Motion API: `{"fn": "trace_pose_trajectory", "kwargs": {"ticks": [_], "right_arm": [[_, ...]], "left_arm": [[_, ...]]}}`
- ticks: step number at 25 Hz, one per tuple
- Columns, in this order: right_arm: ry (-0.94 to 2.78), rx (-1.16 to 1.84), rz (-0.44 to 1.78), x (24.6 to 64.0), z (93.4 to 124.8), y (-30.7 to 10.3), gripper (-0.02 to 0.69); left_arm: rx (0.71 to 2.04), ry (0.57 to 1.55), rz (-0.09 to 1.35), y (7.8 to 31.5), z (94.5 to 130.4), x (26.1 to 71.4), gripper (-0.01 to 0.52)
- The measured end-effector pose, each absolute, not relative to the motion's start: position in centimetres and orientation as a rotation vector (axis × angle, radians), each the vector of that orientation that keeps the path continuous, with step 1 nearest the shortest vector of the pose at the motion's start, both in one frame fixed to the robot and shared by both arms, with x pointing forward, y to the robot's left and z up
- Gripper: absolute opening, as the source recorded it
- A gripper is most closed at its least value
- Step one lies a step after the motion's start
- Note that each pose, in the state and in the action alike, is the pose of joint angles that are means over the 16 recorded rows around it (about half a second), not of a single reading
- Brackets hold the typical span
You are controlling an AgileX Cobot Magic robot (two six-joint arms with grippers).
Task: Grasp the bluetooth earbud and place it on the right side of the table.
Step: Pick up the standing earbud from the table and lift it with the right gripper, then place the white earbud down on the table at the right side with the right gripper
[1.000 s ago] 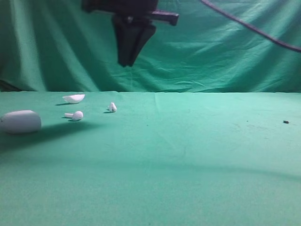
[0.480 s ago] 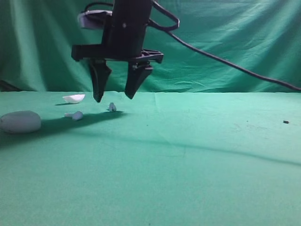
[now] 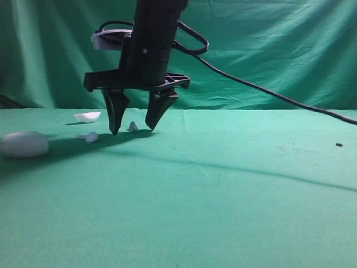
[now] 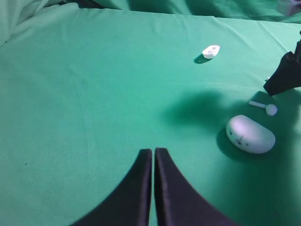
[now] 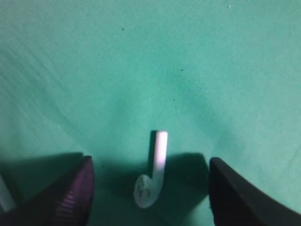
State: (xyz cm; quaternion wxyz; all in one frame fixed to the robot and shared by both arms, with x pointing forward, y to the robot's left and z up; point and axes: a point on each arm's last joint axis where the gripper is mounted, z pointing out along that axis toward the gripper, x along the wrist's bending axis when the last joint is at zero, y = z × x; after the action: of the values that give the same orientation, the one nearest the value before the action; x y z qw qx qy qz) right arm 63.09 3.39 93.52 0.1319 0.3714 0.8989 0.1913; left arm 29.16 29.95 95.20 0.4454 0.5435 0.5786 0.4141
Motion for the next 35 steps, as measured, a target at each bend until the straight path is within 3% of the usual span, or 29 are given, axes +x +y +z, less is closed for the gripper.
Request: {"fn": "trace_pose_trajectory", "kwargs": {"ticks": [9, 14, 21, 29, 35], "right_arm": [[2.608, 1.104, 0.544, 63.2, 93.6, 3.4, 0.164], [2.598, 1.119, 0.542, 63.3, 95.4, 3.2, 0.084], [2.529, 1.181, 0.576, 63.6, 102.2, 0.5, 0.078], [2.373, 1.350, 0.609, 62.3, 111.8, -7.6, 0.078], [2.259, 1.526, 0.557, 60.1, 113.5, -14.9, 0.078]], "left_arm": [[1.347, 1.434, 1.026, 29.9, 95.2, 29.2, 0.000], [1.347, 1.434, 1.026, 29.9, 95.2, 29.2, 0.000], [1.347, 1.434, 1.026, 29.9, 95.2, 29.2, 0.000], [1.347, 1.434, 1.026, 29.9, 95.2, 29.2, 0.000], [1.347, 1.434, 1.026, 29.9, 95.2, 29.2, 0.000]]}}
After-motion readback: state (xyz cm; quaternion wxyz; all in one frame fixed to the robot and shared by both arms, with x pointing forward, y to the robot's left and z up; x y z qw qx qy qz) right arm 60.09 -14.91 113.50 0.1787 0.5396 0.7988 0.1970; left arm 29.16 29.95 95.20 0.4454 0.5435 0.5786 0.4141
